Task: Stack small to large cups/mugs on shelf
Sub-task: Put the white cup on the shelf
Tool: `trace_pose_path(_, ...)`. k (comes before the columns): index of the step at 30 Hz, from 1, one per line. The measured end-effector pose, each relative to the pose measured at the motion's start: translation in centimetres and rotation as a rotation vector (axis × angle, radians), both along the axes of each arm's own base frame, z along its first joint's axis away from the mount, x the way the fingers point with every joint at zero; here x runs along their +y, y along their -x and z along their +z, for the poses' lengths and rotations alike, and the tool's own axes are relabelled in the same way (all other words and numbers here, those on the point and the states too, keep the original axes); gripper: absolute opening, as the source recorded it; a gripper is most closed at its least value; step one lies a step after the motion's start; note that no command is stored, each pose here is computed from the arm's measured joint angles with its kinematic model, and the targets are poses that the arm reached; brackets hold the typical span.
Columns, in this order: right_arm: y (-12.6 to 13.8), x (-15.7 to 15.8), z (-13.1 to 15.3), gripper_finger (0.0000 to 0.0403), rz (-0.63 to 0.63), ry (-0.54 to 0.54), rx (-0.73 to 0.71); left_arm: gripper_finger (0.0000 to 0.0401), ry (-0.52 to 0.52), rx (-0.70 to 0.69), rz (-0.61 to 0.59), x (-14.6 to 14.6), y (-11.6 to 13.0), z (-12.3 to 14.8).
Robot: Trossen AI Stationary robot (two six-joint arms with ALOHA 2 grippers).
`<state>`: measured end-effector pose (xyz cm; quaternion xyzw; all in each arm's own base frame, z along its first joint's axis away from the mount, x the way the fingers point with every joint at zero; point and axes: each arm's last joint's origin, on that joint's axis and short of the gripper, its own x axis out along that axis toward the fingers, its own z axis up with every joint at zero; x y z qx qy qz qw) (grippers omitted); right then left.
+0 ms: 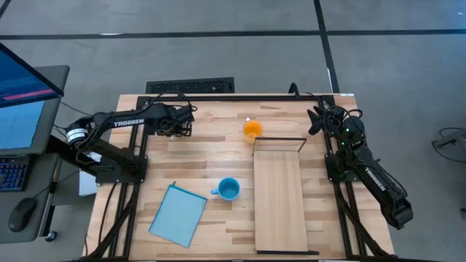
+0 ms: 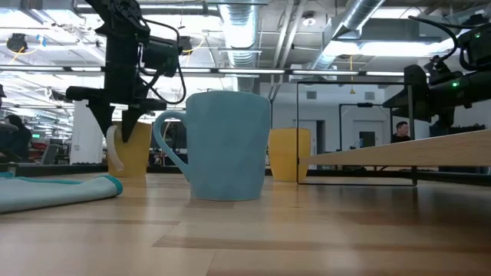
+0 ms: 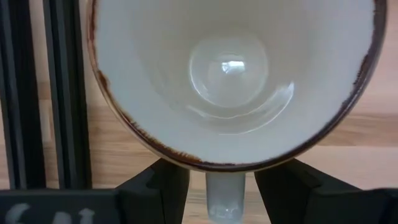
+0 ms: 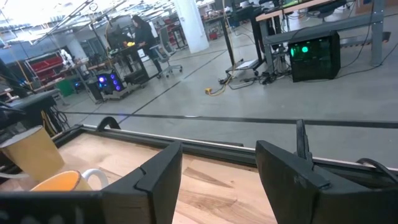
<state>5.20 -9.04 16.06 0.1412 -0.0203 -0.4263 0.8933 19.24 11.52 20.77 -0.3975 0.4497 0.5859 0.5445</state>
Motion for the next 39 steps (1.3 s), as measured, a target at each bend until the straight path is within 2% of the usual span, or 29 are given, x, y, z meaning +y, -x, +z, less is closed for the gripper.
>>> trace_pose_path(4, 0.0, 0.0, 0.0, 0.0226, 0.0, 0.0, 0.0, 0.0161, 0.0, -0.001, 0.002, 0.0, 0.0, 0.0)
trace_pose_path(7, 0.0, 0.0, 0.0, 0.0226, 0.0, 0.0, 0.0, 0.0145, 0.0, 0.001, -0.007, -0.2, -0.1, 0.0)
trace_pose_path(15, 0.0, 0.0, 0.0, 0.0226, 0.0, 0.0, 0.0, 0.0047, -0.001, 0.006, -0.027, -0.2, -0.1, 0.0)
trace_pose_path(23, 0.0, 0.0, 0.0, 0.0226, 0.0, 0.0, 0.0, 0.0046, 0.011, 0.009, -0.11, -0.2, -0.3, 0.0)
trace_pose_path(33, 0.0, 0.0, 0.0, 0.0226, 0.0, 0.0, 0.0, 0.0046, 0.036, -0.083, -0.314, -1.1, -1.8, 0.1)
trace_pose_path(36, 0.0, 0.0, 0.0, 0.0226, 0.0, 0.0, 0.0, 0.0046, 0.046, -0.083, -0.343, -1.4, -2.0, 0.1)
trace_pose_path(39, 0.0, 0.0, 0.0, 0.0226, 0.0, 0.0, 0.0, 0.0046, 0.062, -0.078, -0.43, -1.6, -2.1, 0.1)
